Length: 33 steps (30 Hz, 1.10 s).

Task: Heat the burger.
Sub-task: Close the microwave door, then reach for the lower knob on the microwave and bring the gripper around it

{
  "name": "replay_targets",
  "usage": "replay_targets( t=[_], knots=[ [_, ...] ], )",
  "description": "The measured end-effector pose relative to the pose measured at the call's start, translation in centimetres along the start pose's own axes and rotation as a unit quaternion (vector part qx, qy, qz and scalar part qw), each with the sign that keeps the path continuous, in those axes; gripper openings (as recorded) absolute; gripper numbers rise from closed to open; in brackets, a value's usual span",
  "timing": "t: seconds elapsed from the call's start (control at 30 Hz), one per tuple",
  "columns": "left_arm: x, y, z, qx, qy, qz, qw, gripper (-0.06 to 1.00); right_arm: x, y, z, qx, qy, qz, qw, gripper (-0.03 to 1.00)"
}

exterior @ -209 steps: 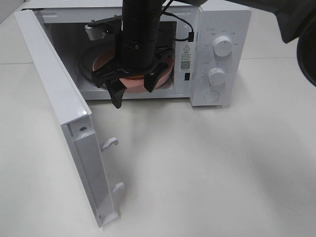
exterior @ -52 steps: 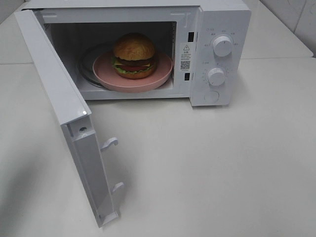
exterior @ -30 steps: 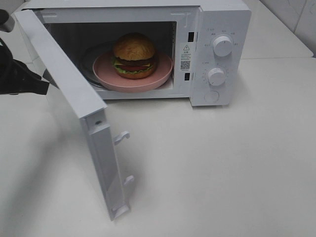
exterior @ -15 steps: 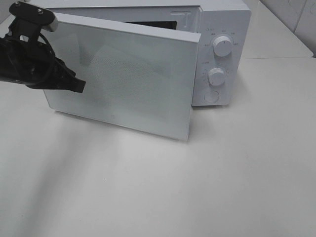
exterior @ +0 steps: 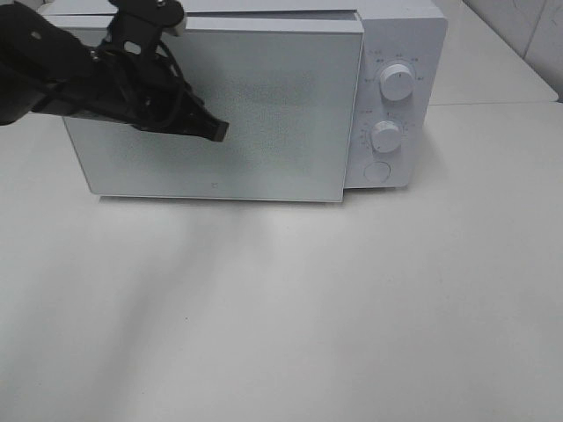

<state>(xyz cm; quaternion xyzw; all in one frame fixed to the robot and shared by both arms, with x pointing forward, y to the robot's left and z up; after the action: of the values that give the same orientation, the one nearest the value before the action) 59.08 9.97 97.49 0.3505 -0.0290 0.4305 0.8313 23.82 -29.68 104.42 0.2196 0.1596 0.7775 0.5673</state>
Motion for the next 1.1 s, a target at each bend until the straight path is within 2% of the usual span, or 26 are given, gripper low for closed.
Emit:
replay_targets(
  t=[0.03,0.07,0.17,0.27,0.53,0.57,0.77,0.9,0.93,0.97,1.0,1.03,1.1],
  knots=[
    [0.0,0.0,0.0,0.000,0.000,0.000,1.000,0.00,0.0,0.0,0.0,0.000,0.000,0.000,1.000,0.72],
    [-0.9,-1.1,1.1,-0.007,-0.006,-0.020,1.000,0.00,0.0,0.0,0.0,0.000,0.000,0.000,1.000,0.72],
    [-1.6,-1.9,1.6,-0.008,-0.011,-0.036,0.999,0.00,0.0,0.0,0.0,0.000,0.000,0.000,1.000,0.72],
    [-3.0,-3.3,2.8,-0.013,-0.019,-0.070,0.997,0.00,0.0,0.0,0.0,0.000,0.000,0.000,1.000,0.72],
    [-3.6,-5.0,4.8,-0.031,0.023,-0.083,0.996,0.00,0.0,0.0,0.0,0.000,0.000,0.000,1.000,0.72],
    [-4.0,-5.3,5.2,-0.031,0.025,-0.100,0.994,0.00,0.0,0.0,0.0,0.000,0.000,0.000,1.000,0.72],
    [-4.7,-5.5,6.0,-0.032,0.022,-0.130,0.991,0.00,0.0,0.0,0.0,0.000,0.000,0.000,1.000,0.72],
    [-4.9,-5.3,5.9,-0.022,-0.013,-0.154,0.988,0.00,0.0,0.0,0.0,0.000,0.000,0.000,1.000,0.72],
    [-4.9,-5.1,5.7,-0.014,-0.039,-0.167,0.985,0.00,0.0,0.0,0.0,0.000,0.000,0.000,1.000,0.72],
    [-4.9,-5.1,5.7,-0.014,-0.039,-0.167,0.985,0.00,0.0,0.0,0.0,0.000,0.000,0.000,1.000,0.72],
    [-4.7,-4.7,5.7,-0.005,-0.069,-0.181,0.981,0.00,0.0,0.0,0.0,0.000,0.000,0.000,1.000,0.72],
    [-4.7,-4.7,5.7,-0.005,-0.069,-0.181,0.981,0.00,0.0,0.0,0.0,0.000,0.000,0.000,1.000,0.72],
    [-4.1,-3.7,5.8,0.009,-0.098,-0.190,0.977,0.00,0.0,0.0,0.0,0.000,0.000,0.000,1.000,0.72]
  ],
)
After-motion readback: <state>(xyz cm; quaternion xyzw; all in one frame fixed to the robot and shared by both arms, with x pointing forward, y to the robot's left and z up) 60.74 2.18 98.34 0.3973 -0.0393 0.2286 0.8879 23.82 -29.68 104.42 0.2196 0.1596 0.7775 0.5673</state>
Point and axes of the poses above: a point on each arm's last joint axis where the gripper is mounted, y pointing back along that axis away from the gripper, x along the wrist's bending axis when the last joint is at zero, z = x × y, the point moved 1 cm from there along -y, pointing out along that axis toward the gripper, and after that the axes turned 15 degrees about -y, right-handed, at the moved point
